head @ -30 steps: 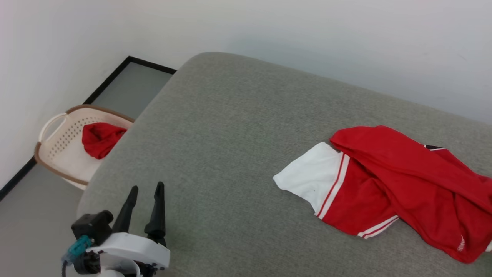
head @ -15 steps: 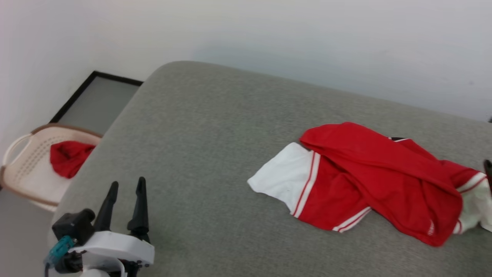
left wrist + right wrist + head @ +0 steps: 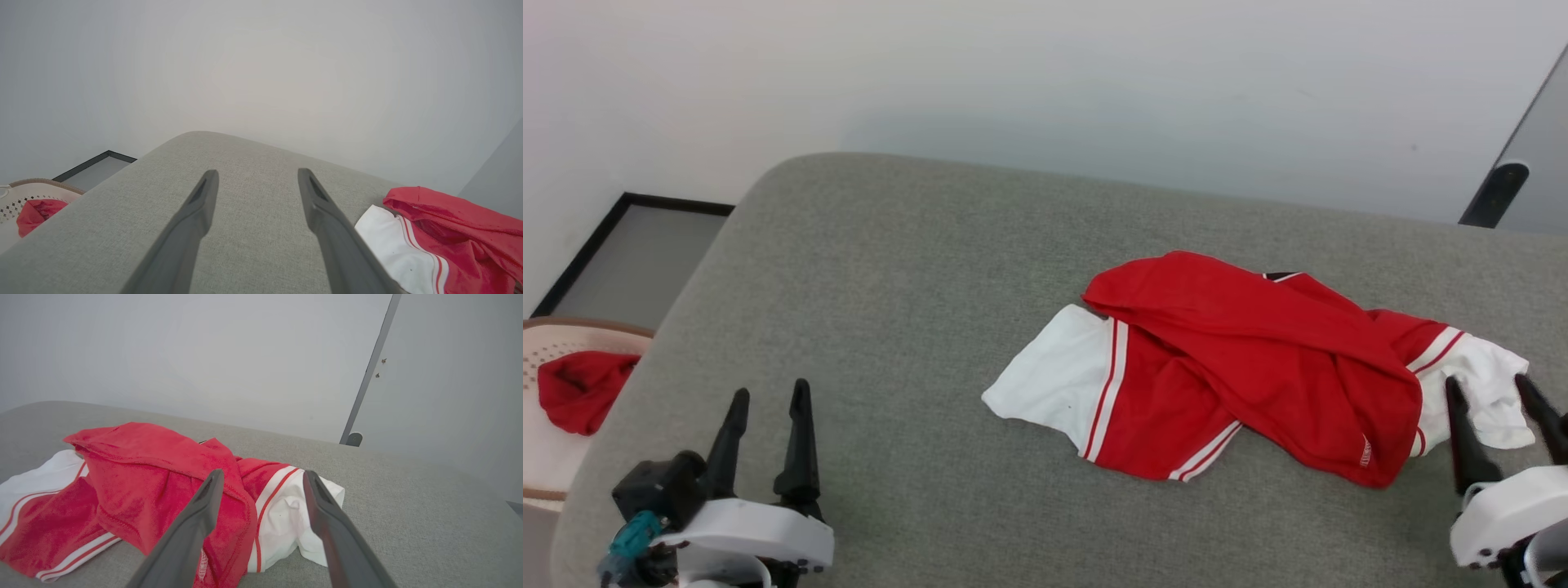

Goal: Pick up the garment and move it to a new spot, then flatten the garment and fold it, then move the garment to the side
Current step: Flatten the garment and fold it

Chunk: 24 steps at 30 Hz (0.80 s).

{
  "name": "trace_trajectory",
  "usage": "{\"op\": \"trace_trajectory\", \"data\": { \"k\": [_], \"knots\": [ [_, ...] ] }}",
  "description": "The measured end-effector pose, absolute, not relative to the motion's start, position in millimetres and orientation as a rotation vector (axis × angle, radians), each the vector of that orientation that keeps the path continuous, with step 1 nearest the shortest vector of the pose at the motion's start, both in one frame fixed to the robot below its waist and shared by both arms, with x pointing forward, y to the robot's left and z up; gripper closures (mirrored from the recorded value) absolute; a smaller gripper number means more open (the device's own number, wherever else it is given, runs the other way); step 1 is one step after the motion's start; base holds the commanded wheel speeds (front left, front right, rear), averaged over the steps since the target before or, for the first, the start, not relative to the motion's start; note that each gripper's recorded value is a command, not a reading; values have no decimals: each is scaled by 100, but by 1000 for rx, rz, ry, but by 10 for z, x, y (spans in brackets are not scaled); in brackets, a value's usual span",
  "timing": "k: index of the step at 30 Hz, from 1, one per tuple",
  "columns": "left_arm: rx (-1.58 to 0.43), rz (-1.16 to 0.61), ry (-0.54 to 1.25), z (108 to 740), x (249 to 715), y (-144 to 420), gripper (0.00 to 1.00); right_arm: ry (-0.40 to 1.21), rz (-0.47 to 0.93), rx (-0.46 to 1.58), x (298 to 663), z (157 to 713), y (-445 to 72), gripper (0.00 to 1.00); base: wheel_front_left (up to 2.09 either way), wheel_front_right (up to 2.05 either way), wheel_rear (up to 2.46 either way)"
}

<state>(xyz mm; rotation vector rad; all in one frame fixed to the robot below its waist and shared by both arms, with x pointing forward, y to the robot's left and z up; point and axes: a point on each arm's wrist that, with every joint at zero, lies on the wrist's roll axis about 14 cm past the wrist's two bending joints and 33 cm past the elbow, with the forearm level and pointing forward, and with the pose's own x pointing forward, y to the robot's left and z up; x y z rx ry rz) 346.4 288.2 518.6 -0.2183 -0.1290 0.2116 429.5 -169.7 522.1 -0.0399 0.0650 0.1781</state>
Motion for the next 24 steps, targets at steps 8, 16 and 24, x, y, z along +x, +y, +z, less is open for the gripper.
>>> {"op": "trace_trajectory", "data": {
  "k": [8,16,24],
  "knots": [
    [-212,194,-116,5152,3498,2809,0,185,243,-59,4398,5044,-1528,0,0,0,0],
    [-226,227,-91,5054,3423,2855,0,397,317,-121,4653,4832,-1382,0,0,0,0],
    [-241,268,-59,4942,3360,2922,0,653,361,-151,4716,4431,-1268,0,0,0,0]
  ]
}}
